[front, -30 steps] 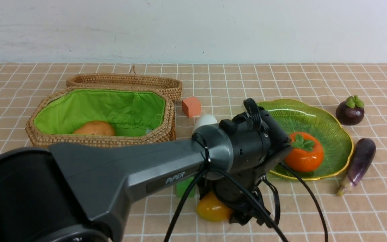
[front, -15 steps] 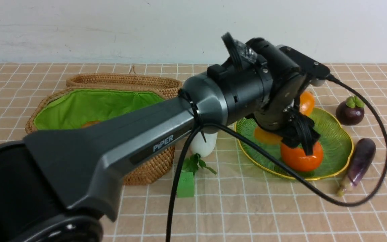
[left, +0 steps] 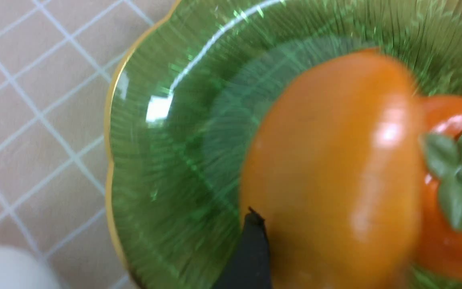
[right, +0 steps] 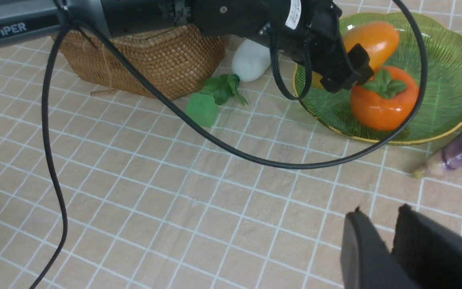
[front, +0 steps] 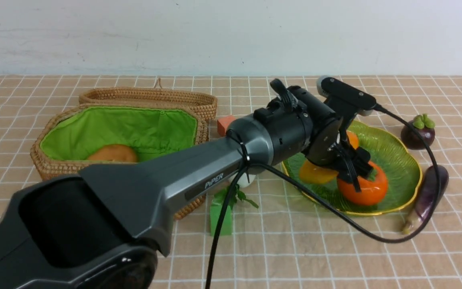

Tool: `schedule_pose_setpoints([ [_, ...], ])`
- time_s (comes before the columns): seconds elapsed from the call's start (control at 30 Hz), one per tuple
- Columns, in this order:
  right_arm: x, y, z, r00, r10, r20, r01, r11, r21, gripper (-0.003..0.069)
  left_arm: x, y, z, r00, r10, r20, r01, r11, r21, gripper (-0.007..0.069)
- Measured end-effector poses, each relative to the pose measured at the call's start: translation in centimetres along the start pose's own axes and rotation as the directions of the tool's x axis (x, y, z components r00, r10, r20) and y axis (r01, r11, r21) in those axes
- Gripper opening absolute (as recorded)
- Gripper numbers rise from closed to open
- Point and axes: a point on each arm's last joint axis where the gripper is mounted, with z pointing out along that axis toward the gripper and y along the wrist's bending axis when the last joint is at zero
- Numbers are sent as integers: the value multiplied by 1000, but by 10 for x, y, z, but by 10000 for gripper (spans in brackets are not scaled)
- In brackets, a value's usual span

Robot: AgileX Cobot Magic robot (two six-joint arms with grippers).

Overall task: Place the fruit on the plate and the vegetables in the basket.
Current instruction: Grab a bell pepper with your left arm and place it on the plate on the right, then take a daikon with your left arm and place it on the basket on the left.

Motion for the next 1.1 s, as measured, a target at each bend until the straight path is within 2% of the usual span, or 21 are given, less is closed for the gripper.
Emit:
schedule_pose_setpoints([
  [0.17,0,0,0,1000,0,1,0,1000,0,137,-13,2,-49,994,-57,-95,59,998,14,623],
  [0.27,0,0,0,1000,0,2,0,1000,0,137,-17,7,-80,984,-59,-168,58,998,-11,548],
  [0.37,-1,0,0,1000,0,9,0,1000,-1,139,-12,17,-84,969,-59,-240,47,997,-54,496],
  [0.5,-2,0,0,1000,0,21,0,1000,-3,139,5,44,-55,942,-111,-318,74,989,-125,468],
  [0.7,-2,1,0,1000,3,21,-3,1000,-8,139,26,80,-12,938,-135,-318,53,966,-254,479],
  [0.83,-2,1,0,1000,4,21,-3,1000,-9,139,30,88,1,951,-134,-278,38,945,-324,480],
  [1.1,-2,1,0,1000,4,21,-3,1000,-9,141,41,90,23,957,-115,-267,15,936,-351,484],
])
